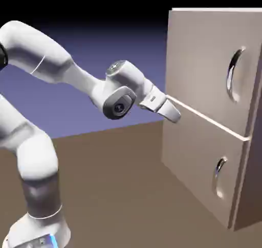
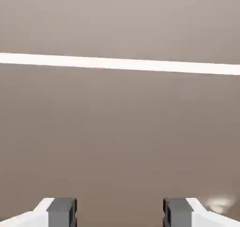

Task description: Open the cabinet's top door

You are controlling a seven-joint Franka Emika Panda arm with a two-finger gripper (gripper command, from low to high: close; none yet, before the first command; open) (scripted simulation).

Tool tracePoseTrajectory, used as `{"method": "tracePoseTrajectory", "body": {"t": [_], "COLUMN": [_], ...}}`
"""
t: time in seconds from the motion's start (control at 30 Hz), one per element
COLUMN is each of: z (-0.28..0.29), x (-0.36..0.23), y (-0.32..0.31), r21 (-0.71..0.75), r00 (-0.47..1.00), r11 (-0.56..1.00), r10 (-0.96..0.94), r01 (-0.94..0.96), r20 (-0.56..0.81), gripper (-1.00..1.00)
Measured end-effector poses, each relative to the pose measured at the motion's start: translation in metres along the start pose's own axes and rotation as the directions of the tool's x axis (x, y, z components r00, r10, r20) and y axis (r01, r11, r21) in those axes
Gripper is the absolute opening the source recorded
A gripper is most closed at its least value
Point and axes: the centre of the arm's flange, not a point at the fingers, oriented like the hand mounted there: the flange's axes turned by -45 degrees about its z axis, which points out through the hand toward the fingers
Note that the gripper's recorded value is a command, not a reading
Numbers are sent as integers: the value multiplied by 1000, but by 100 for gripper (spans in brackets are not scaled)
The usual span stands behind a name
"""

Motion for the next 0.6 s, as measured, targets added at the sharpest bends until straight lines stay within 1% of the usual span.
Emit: {"method": "tracePoseTrajectory", "body": {"t": [0.3, 0.6], "z": [-37, -72], "x": [44, 74], "y": [-12, -13], "r21": [5, 5], "r00": [989, 959], "r11": [1000, 999], "r10": [-29, -40], "r01": [30, 44], "r20": [-142, -280], "gripper": [0, 0]}}
